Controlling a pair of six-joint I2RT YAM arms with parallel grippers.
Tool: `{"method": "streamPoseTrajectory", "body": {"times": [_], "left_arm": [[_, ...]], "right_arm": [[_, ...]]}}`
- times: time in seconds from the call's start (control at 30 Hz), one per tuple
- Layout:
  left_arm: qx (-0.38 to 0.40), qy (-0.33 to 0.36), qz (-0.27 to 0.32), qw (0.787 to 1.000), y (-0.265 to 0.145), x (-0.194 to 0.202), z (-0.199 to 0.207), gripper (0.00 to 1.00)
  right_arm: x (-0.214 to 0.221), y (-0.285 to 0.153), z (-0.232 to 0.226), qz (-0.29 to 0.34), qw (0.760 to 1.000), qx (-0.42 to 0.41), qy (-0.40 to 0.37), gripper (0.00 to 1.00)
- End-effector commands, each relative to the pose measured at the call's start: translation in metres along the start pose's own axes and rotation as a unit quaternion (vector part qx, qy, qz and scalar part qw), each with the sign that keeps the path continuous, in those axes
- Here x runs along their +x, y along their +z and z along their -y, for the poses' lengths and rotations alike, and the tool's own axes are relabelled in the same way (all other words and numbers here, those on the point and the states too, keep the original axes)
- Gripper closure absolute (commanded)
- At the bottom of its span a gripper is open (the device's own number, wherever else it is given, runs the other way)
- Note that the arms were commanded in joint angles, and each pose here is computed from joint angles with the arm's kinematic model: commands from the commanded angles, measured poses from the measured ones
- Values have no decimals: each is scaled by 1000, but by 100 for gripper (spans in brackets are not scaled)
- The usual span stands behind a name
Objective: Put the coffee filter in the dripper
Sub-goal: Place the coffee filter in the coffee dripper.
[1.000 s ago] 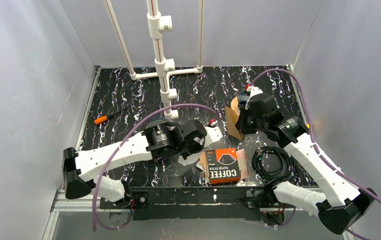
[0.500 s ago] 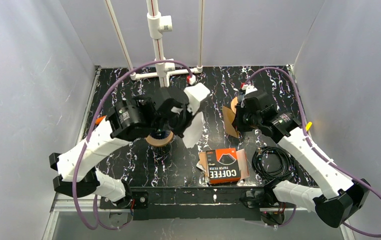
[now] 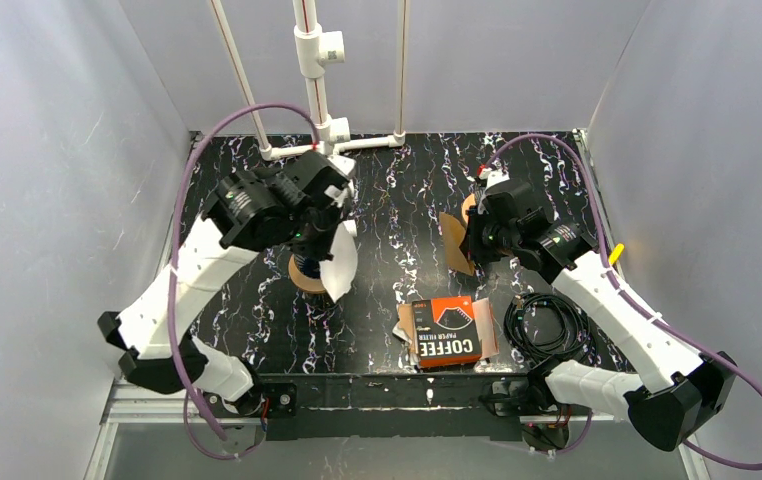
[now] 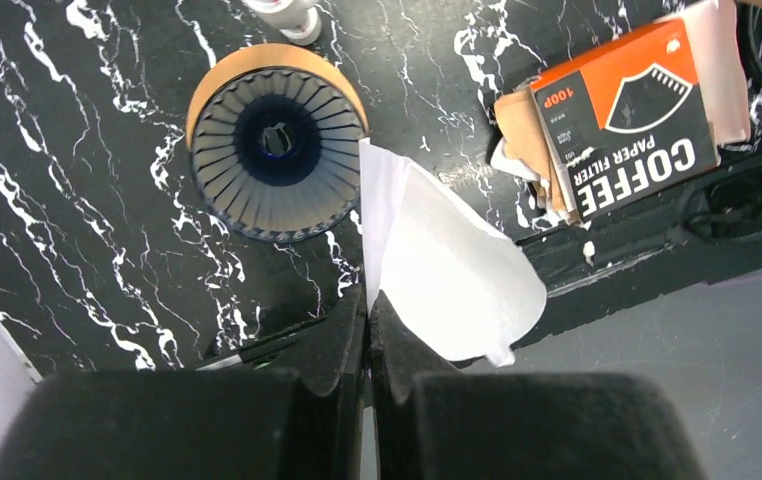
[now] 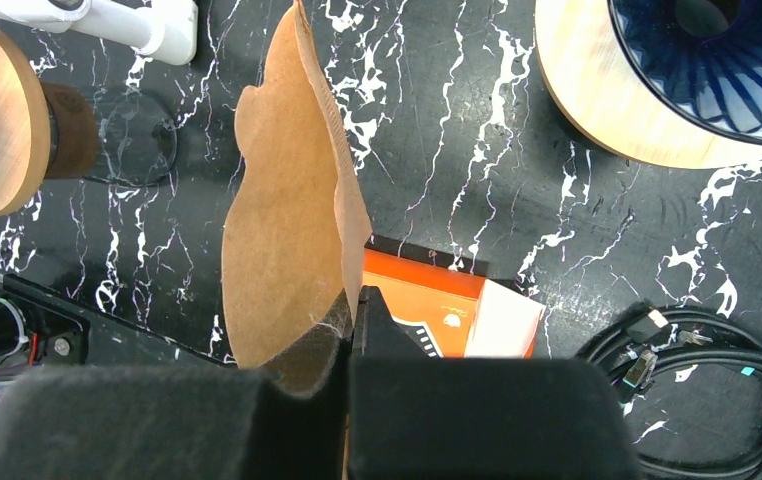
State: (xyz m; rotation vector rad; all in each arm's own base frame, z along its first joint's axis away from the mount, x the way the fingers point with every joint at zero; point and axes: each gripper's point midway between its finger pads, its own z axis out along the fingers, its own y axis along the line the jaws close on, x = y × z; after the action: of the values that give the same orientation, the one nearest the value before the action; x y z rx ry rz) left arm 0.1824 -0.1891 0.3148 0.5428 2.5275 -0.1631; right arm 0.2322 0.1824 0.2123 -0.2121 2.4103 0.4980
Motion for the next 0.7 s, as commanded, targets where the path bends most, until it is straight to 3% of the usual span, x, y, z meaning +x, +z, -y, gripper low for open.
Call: {"method": "streamPoseTrajectory", "body": {"times": [0.0,0.23,0.67], "left_arm": [[-11,-84,53,995,-22,1,-25,100],[-20,-162,60,985,-16,4,-43,100],[-22,-209,18,978,25,15,-47,100]], "right_arm": [[-15,-7,-9,27,1000,-17,-3,99],[-14,-7,-9,25,999,-19,-4,99],[-10,-11,-8,30,999,-21,1,99]]}}
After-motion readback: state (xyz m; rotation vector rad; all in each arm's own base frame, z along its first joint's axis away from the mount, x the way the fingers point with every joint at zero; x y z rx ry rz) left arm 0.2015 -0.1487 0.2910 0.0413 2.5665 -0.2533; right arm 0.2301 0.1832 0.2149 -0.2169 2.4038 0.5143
